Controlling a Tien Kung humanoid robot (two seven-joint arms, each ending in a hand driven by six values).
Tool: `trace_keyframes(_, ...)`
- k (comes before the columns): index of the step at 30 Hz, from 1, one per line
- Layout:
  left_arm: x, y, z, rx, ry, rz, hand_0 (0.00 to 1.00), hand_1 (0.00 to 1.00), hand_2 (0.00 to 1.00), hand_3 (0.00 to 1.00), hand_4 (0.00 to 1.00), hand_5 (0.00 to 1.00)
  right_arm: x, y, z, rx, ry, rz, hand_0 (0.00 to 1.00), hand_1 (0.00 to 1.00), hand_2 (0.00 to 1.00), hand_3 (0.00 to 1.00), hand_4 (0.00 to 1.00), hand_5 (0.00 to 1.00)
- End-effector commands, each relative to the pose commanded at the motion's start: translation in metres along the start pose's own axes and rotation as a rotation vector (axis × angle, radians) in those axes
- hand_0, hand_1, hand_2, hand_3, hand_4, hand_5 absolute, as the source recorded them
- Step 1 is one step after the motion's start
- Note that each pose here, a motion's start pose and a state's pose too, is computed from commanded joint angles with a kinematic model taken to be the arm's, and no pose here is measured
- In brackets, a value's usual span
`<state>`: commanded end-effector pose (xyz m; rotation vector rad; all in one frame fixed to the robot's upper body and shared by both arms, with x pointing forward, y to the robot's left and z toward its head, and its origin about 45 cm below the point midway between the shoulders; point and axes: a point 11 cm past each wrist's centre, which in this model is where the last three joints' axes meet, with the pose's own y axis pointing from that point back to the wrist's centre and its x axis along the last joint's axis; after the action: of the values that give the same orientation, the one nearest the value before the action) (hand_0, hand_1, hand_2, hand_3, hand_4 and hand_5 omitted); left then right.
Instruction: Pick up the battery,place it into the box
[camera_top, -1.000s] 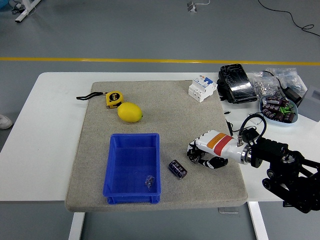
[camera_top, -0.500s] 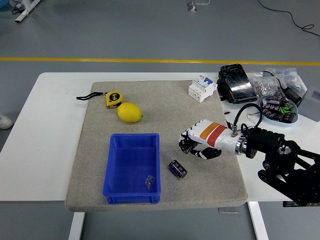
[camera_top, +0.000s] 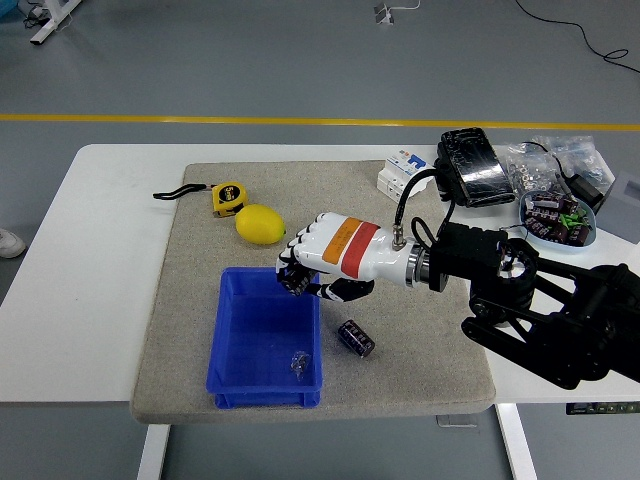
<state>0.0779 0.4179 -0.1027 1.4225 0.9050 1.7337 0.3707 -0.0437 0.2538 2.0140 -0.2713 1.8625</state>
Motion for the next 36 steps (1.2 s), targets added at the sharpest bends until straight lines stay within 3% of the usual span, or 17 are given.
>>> trace_keyframes(8,0.002,0.000,-0.001,0.001,0.007,0.015,0.568,0.518,0.588,0.605,0.689,0.574,-0.014,-0.023,-0.028,0.052,0.068,-0.114,0.433,0.445,0.511,0.547,0.493,0.002)
trace_keyframes(13,0.003,0.000,-0.002,0.002,0.008,0.021,0.566,0.514,0.585,0.605,0.691,0.577,-0.019,-0.033,-0.039,0.083,0.091,-0.135,0.442,0.447,0.516,0.566,0.507,0.002)
trace_keyframes(15,0.003,0.000,-0.002,0.003,0.013,0.024,0.566,0.514,0.585,0.605,0.691,0.577,-0.019,-0.035,-0.042,0.091,0.089,-0.135,0.442,0.447,0.516,0.566,0.507,0.002)
trace_keyframes(16,0.003,0.000,-0.003,0.004,0.015,0.026,0.553,0.509,0.581,0.600,0.696,0.583,-0.019,-0.035,-0.042,0.096,0.088,-0.134,0.495,0.502,0.556,0.687,0.596,0.002)
trace_keyframes(21,0.004,0.000,-0.003,0.005,0.016,0.031,0.553,0.509,0.581,0.600,0.696,0.583,-0.019,-0.035,-0.043,0.107,0.090,-0.144,0.495,0.502,0.556,0.687,0.596,0.002)
trace_keyframes(22,0.005,0.000,-0.003,0.005,0.016,0.032,0.552,0.503,0.577,0.598,0.695,0.579,-0.019,-0.035,-0.042,0.106,0.090,-0.148,0.556,0.552,0.677,0.867,0.728,0.077)
trace_keyframes(36,0.007,-0.001,-0.006,0.010,0.011,0.039,0.544,0.494,0.567,0.596,0.683,0.566,-0.019,-0.037,-0.038,0.091,0.089,-0.155,0.602,0.625,0.734,0.923,0.789,0.123)
